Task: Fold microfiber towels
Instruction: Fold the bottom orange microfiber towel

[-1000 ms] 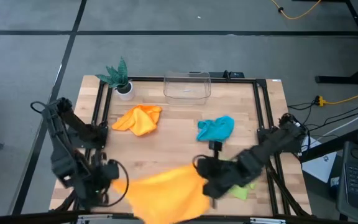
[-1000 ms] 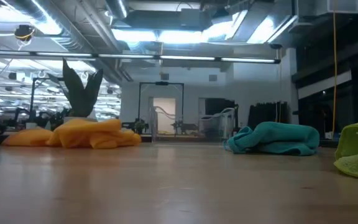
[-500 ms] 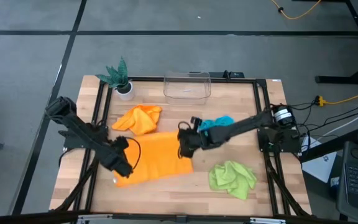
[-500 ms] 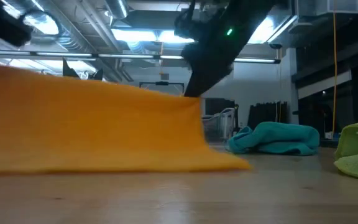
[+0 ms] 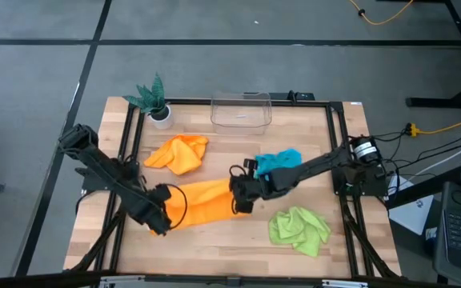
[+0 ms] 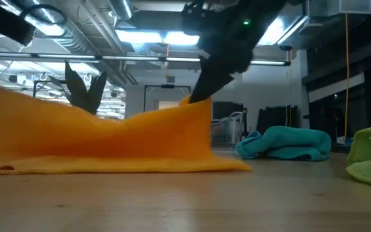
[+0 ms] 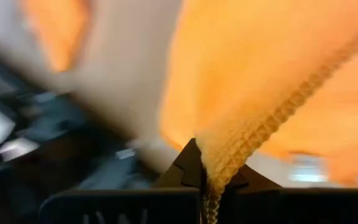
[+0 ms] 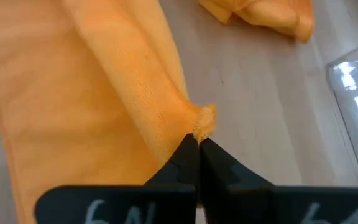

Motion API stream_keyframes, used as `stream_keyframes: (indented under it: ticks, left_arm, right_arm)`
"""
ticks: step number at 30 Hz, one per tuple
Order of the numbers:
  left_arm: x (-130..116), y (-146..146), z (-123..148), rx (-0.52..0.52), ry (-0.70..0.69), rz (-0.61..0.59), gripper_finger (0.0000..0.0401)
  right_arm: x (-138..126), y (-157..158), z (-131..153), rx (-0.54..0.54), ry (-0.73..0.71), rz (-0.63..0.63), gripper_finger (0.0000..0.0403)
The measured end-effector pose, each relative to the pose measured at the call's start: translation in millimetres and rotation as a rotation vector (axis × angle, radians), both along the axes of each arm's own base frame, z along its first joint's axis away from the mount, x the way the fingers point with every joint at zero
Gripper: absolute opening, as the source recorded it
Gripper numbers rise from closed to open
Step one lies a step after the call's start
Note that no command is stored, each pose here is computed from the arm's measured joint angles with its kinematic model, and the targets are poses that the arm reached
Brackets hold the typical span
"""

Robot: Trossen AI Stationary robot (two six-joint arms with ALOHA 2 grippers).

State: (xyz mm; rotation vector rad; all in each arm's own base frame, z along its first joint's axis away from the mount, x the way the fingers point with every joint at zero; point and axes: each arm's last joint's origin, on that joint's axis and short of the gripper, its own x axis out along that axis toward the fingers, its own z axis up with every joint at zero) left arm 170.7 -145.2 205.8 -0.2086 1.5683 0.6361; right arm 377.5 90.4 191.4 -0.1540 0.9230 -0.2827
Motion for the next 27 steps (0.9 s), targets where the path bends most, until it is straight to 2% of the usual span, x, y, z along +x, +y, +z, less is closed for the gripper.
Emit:
stream_keyframes:
  ticks: [4,7,13,16,23,27]
  left_arm:
    - [-1.4,-18.4,-10.5,-0.085,-0.101,-0.025,0.0]
    - [-5.7,-28.5,-17.0,-0.09,-0.115,-0.016,0.0]
    - [-13.6,-44.4,-21.2,-0.127,-0.143,0.007,0.0006]
    - [-15.9,-46.7,-21.4,-0.132,-0.145,0.007,0.003]
    - [-17.3,-48.7,-21.6,-0.161,-0.12,0.013,0.0114]
    - [-18.4,-50.4,-21.6,-0.211,-0.068,0.043,0.0131]
  right_arm:
    - [-14.0,21.3,-13.0,-0.022,0.016,0.019,0.0002]
    - [-26.2,34.3,-28.3,0.003,0.011,0.025,0.0011]
    - [-40.1,57.9,-39.2,0.135,0.015,0.062,0.005]
    - [-39.8,67.1,-37.2,0.179,-0.009,0.111,0.0084]
    - [-38.5,74.6,-34.2,0.27,-0.001,0.178,0.0174]
    - [-33.0,79.4,-21.9,0.363,0.004,0.157,0.0202]
